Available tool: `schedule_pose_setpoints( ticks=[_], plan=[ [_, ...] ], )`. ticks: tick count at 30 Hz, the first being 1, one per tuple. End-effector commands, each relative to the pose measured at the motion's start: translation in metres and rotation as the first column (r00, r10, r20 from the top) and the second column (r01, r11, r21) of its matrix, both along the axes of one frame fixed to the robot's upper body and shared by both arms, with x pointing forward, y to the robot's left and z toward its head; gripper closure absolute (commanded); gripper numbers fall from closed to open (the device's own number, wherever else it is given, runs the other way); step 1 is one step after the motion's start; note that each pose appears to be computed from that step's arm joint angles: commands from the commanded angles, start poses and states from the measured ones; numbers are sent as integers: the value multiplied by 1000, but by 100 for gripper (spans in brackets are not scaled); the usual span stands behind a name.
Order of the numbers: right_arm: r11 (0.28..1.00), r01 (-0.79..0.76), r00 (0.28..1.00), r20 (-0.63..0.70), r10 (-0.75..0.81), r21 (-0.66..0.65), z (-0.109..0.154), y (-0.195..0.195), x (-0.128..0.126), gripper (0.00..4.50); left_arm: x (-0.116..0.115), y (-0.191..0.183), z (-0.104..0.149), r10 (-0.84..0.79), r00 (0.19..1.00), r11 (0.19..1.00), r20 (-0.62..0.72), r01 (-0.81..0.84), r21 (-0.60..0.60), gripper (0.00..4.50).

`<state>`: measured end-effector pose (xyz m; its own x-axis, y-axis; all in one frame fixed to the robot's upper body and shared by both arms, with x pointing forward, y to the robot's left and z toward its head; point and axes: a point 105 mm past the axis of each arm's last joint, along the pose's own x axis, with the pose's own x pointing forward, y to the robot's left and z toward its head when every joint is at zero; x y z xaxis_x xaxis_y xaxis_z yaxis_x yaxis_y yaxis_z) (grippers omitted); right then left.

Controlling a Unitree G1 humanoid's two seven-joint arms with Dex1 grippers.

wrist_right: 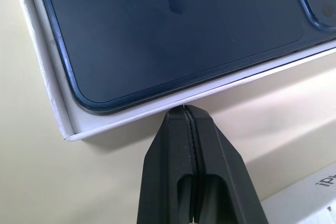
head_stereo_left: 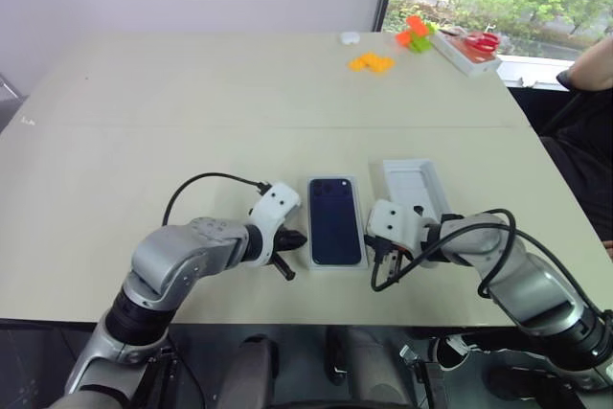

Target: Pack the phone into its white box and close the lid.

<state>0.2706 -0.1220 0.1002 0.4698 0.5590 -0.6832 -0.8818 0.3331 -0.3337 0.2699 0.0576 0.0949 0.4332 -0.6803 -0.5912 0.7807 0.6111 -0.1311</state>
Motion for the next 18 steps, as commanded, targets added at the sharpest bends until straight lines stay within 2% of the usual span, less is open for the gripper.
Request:
schedule_pose_setpoints(
  ticks=[1, 6, 9, 13, 15, 18],
  plan=[
    [993, -104, 994, 34, 103, 51, 15, 20, -9, 450, -17, -20, 7, -114, 993, 991, -3, 114, -66, 447],
    [996, -79, 997, 26, 78, 34, 22, 6, -8, 450, -11, -6, 8, -71, 997, 996, 9, 72, -55, 447],
    [997, -65, 998, 9, 64, 52, 30, -3, -12, 369, -4, 8, 10, -22, 1000, 998, 15, 22, -61, 450],
    [994, -11, 997, 76, 3, 104, 54, -11, -7, 173, 3, 24, 28, 22, 995, 990, 98, -8, -142, 450],
    [986, 63, 996, 53, -72, 154, 63, -16, -2, 173, 5, 35, 38, 36, 985, 986, 168, -8, -166, 450],
    [960, 219, 976, -38, -215, 173, 62, -26, 8, 173, 3, 48, 47, 15, 962, 983, 272, 36, -182, 450]
  ],
)
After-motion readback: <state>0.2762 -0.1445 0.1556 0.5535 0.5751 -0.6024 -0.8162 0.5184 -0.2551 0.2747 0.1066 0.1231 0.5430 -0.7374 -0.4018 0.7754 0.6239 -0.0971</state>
